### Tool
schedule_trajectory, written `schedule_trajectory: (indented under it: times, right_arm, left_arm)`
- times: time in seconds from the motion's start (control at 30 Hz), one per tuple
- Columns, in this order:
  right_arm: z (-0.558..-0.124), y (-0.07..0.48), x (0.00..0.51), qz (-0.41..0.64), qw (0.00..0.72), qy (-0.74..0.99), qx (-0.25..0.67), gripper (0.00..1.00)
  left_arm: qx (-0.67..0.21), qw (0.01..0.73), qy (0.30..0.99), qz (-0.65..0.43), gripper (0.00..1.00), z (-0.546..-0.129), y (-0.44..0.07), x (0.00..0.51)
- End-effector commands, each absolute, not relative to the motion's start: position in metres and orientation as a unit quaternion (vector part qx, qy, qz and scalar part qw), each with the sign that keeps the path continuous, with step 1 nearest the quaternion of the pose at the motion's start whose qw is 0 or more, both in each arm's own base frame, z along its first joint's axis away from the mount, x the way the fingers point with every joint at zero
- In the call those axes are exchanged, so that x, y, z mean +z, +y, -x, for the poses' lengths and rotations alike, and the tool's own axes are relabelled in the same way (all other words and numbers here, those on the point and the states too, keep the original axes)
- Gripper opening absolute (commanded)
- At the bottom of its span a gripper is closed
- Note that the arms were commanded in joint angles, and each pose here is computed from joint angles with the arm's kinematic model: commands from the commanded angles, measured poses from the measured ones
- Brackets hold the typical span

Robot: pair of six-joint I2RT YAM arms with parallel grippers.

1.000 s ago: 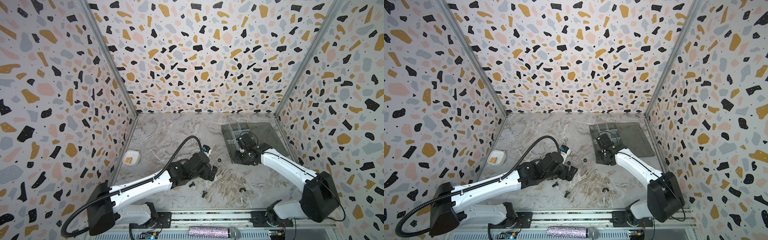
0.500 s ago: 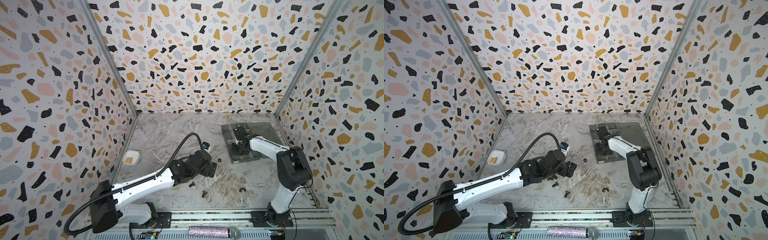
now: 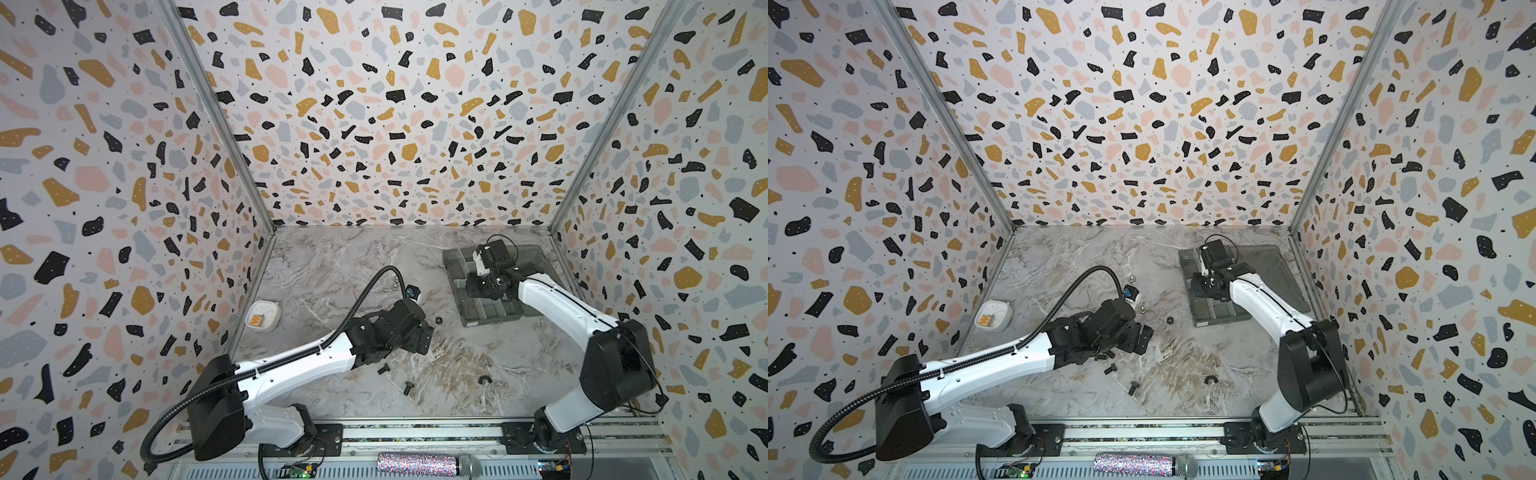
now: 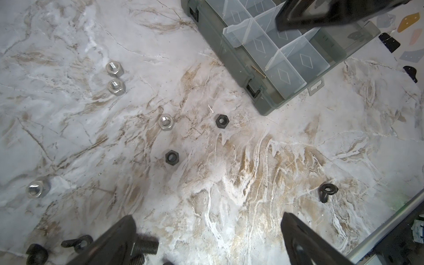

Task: Sort the screws and nuts into containers

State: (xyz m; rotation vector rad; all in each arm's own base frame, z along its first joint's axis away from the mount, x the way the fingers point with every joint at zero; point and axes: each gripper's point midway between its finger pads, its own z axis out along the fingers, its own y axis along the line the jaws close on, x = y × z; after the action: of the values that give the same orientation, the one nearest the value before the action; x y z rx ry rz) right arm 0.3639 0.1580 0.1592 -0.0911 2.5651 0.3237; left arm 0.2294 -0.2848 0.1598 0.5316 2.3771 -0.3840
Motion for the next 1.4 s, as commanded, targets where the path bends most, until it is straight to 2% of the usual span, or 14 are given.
schedule_trajectory:
  times: [0.0, 0.1, 0.2, 0.23, 0.47, 0.77, 0.83, 1.07, 1.17, 1.37]
  right_arm:
    - [-0.327, 0.136, 0.16, 0.033, 0.257, 0.961, 0.092, 0.42]
    - [-0.296, 0.111, 0.151, 0.013, 0.253, 0.965, 0.068, 0.52]
    - [-0.273, 0.088, 0.149, -0.015, 0.258, 0.964, 0.066, 0.72]
    - [-0.267, 0.081, 0.152, -0.026, 0.263, 0.962, 0.07, 0.76]
    - [-0.248, 0.047, 0.168, -0.065, 0.29, 0.952, 0.076, 0.85]
    - [-0.246, 0.038, 0.185, -0.064, 0.306, 0.944, 0.101, 0.86]
    - [-0.243, 0.042, 0.184, -0.064, 0.305, 0.943, 0.117, 0.83]
    - [-0.218, 0.071, 0.158, -0.086, 0.261, 0.94, 0.202, 0.61]
    - [-0.201, 0.078, 0.144, -0.088, 0.235, 0.948, 0.196, 0.58]
    - [-0.165, 0.093, 0.13, -0.099, 0.184, 0.96, 0.186, 0.57]
  left_arm:
    - [-0.139, 0.325, 0.908, -0.226, 0.99, -0.221, -0.292, 0.157]
    - [-0.144, 0.325, 0.901, -0.251, 0.99, -0.208, -0.307, 0.153]
    - [-0.152, 0.321, 0.889, -0.289, 0.99, -0.189, -0.328, 0.143]
    - [-0.153, 0.318, 0.886, -0.302, 0.99, -0.183, -0.336, 0.139]
    - [-0.165, 0.293, 0.866, -0.37, 0.94, -0.146, -0.385, 0.11]
    - [-0.163, 0.276, 0.851, -0.415, 0.9, -0.129, -0.429, 0.092]
    - [-0.16, 0.283, 0.852, -0.411, 0.89, -0.132, -0.43, 0.096]
    - [-0.146, 0.326, 0.859, -0.367, 0.93, -0.144, -0.399, 0.125]
    - [-0.157, 0.337, 0.858, -0.356, 0.94, -0.143, -0.386, 0.135]
    - [-0.169, 0.361, 0.855, -0.332, 0.97, -0.146, -0.36, 0.157]
